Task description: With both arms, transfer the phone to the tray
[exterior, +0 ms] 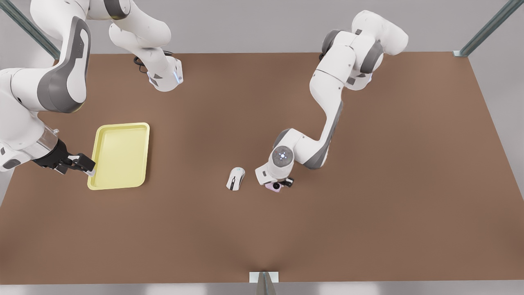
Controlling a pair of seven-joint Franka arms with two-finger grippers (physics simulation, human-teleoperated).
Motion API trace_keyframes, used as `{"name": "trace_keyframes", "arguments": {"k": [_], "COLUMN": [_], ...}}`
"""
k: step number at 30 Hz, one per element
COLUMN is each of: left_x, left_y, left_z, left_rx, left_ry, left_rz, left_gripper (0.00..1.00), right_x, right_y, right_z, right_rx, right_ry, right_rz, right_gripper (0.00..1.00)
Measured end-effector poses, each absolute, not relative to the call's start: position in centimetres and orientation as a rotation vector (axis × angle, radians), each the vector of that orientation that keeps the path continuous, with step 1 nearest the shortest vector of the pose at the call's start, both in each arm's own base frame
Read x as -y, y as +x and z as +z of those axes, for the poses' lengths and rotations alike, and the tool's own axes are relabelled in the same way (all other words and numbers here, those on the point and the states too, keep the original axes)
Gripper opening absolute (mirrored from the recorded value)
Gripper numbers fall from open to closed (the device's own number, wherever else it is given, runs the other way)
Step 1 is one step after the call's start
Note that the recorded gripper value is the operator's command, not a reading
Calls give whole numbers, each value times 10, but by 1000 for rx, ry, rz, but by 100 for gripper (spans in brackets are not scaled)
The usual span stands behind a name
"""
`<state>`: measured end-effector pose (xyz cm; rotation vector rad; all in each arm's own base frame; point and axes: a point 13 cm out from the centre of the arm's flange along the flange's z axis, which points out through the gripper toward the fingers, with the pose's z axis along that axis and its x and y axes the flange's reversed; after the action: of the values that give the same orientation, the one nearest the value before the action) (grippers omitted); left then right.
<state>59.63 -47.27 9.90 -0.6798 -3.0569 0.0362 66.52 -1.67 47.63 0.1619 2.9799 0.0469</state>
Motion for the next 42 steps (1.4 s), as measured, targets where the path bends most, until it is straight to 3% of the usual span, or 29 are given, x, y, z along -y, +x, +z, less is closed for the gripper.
{"name": "trace_keyframes", "arguments": {"k": [5,13,14,15,21,24,27,29,32,36,42], "left_x": [524,518,519,520,522,483,351,248,171,134,110], "left_y": [580,576,576,577,583,625,697,721,698,646,620], "left_z": [71,37,38,39,49,131,239,312,394,452,466], "left_rx": [3080,3099,3104,3109,3135,3172,3207,3208,3165,3134,3110], "left_ry": [-642,-506,-494,-481,-411,-288,-13,169,242,133,28], "left_rz": [28,-34,-31,-28,-15,17,-1,-15,36,27,-88], "left_gripper": [79,81,95,100,100,100,100,100,100,100,100], "right_x": [16,16,15,14,-10,-74,-137,-192,-288,-369,-443], "right_y": [665,665,664,664,658,642,622,608,586,567,572], "right_z": [477,477,478,478,489,501,493,468,415,335,244], "right_rx": [-2979,-2979,-2979,-2981,-2986,-3004,-3053,-3094,-3143,-3207,-3207], "right_ry": [161,160,156,154,92,-61,-206,-350,-553,-613,-405], "right_rz": [47,47,47,45,53,79,101,105,85,-16,-84], "right_gripper": [100,100,100,100,100,100,100,100,100,100,100]}}
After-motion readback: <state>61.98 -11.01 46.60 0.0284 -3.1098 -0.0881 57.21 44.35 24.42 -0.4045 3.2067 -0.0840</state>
